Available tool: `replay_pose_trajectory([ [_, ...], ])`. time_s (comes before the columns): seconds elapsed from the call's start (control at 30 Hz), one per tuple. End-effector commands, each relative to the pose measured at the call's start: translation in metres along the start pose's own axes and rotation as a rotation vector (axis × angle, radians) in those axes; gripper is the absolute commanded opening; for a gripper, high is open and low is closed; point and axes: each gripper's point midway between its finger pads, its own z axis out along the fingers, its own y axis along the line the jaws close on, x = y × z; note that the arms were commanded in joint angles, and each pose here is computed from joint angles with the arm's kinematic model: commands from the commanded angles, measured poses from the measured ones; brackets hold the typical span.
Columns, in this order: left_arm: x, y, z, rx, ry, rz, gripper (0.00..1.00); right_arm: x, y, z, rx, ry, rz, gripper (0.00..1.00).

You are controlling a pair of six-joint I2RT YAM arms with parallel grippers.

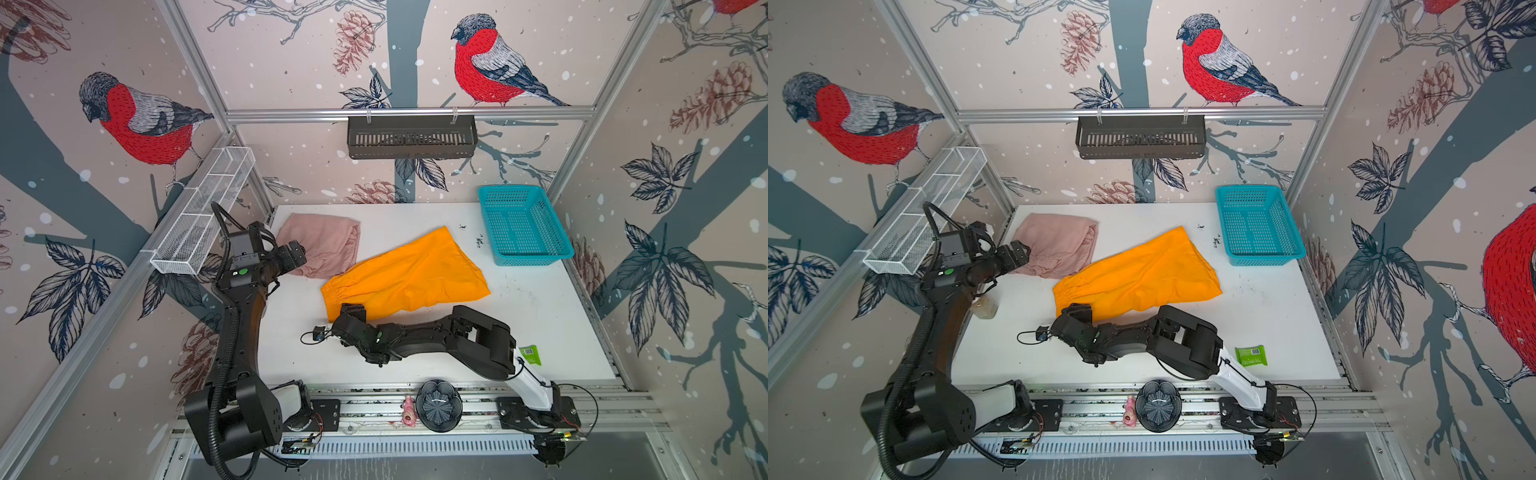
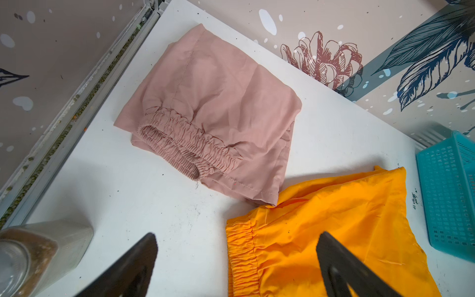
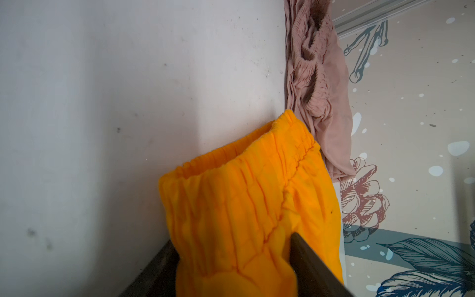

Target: Fold and stack the shorts

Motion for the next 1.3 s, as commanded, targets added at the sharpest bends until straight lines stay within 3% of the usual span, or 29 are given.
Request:
replay_pose_trajectory([
  [0.0,0.002,-0.006,-0.002,0.041,-0.003,-0.059,0.97,0.012,0.016,-0.001,-0.075,0.011,0.013,0.44],
  [0.1,0.008,-0.011,0.0,0.095,-0.03,-0.085,0.97,0.013,0.014,-0.004,-0.093,-0.01,0.075,0.14],
  [0.2,0.02,-0.011,0.003,0.12,-0.025,-0.136,0.97,0.016,0.006,-0.005,-0.113,-0.036,0.167,0.03],
  [0.4,0.056,-0.004,0.014,0.146,0.017,-0.25,0.97,0.019,-0.02,-0.017,-0.157,-0.134,0.395,0.01],
  [0.6,0.091,-0.003,0.031,0.203,0.088,-0.368,0.97,0.025,-0.039,-0.03,-0.164,-0.212,0.526,0.01],
  [0.87,0.133,-0.026,0.055,0.431,0.23,-0.489,0.97,0.025,-0.041,-0.035,-0.164,-0.237,0.543,0.01],
  [1.27,0.173,-0.056,0.071,0.506,0.354,-0.473,0.97,0.015,-0.048,-0.037,-0.142,-0.264,0.546,0.01],
])
